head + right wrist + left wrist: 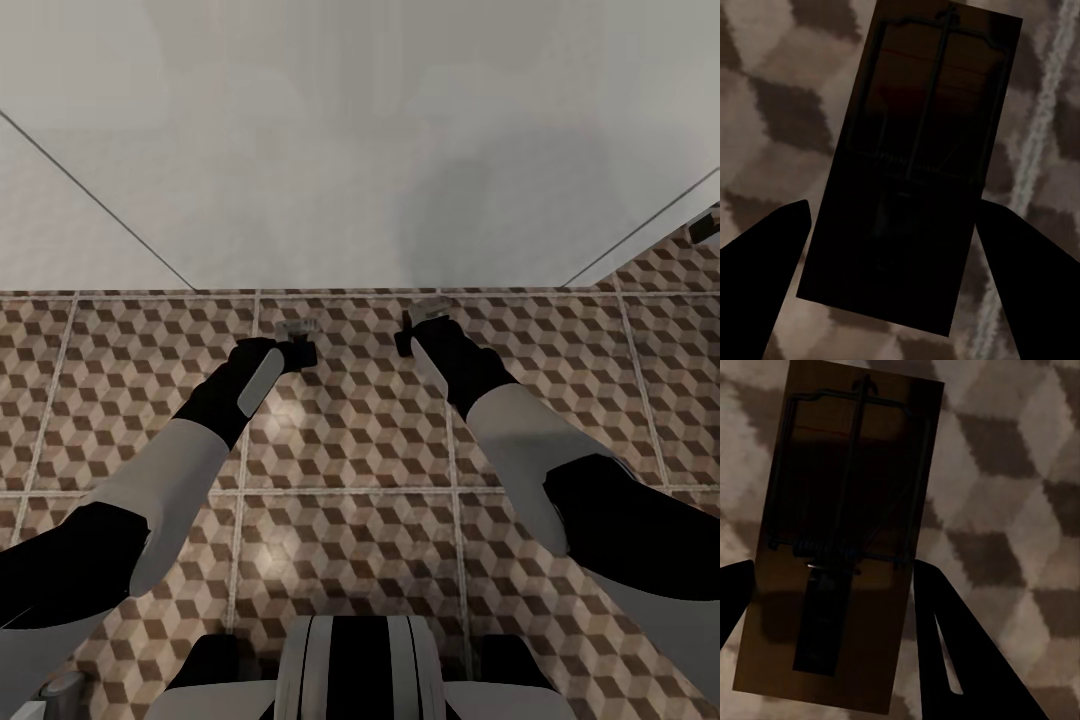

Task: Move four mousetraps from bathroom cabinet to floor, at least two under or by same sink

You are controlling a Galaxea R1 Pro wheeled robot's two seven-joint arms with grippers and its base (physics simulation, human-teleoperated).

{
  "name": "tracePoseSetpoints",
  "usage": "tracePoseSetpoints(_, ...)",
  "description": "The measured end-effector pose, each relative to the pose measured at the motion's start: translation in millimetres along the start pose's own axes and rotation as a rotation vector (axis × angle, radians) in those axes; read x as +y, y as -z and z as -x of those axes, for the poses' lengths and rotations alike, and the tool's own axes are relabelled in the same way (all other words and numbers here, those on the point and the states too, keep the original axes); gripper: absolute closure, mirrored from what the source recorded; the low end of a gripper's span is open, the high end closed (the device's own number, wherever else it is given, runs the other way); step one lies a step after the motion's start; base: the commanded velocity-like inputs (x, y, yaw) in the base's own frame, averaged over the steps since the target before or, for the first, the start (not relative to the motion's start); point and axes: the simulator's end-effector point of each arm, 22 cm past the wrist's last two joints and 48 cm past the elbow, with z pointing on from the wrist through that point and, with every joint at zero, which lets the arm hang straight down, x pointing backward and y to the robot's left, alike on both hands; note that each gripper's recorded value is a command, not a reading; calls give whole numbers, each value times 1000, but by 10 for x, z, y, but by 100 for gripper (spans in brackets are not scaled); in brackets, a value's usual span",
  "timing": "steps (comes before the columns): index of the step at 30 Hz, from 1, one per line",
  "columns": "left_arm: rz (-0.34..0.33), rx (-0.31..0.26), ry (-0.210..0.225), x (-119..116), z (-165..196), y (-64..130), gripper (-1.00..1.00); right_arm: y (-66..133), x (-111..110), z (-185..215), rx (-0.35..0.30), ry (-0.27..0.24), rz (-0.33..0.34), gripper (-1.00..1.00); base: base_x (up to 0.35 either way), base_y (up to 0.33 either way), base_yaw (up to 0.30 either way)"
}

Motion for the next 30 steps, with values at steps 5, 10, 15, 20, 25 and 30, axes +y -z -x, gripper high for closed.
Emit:
tracePoseSetpoints(5, 0, 0, 0, 3, 0, 0, 100, 2, 5, 5, -1, -1, 2, -100, 0, 0, 0)
tracePoseSetpoints(10, 0, 0, 0, 3, -2, -1, 100, 2, 5, 6, -1, -1, 3, -100, 0, 0, 0)
tracePoseSetpoints(15, 1, 1, 0, 6, -4, -2, 100, 2, 6, 6, -1, -1, 3, -100, 0, 0, 0)
tracePoseSetpoints(20, 1, 1, 1, 8, -3, -2, 100, 2, 6, 6, -1, -1, 3, -100, 0, 0, 0)
tracePoseSetpoints(25, 1, 1, 0, 9, -5, -2, 100, 2, 6, 6, -1, -1, 3, -100, 0, 0, 0)
tracePoseSetpoints(30, 2, 2, -1, 10, -8, -3, 100, 2, 6, 6, -1, -1, 3, -100, 0, 0, 0)
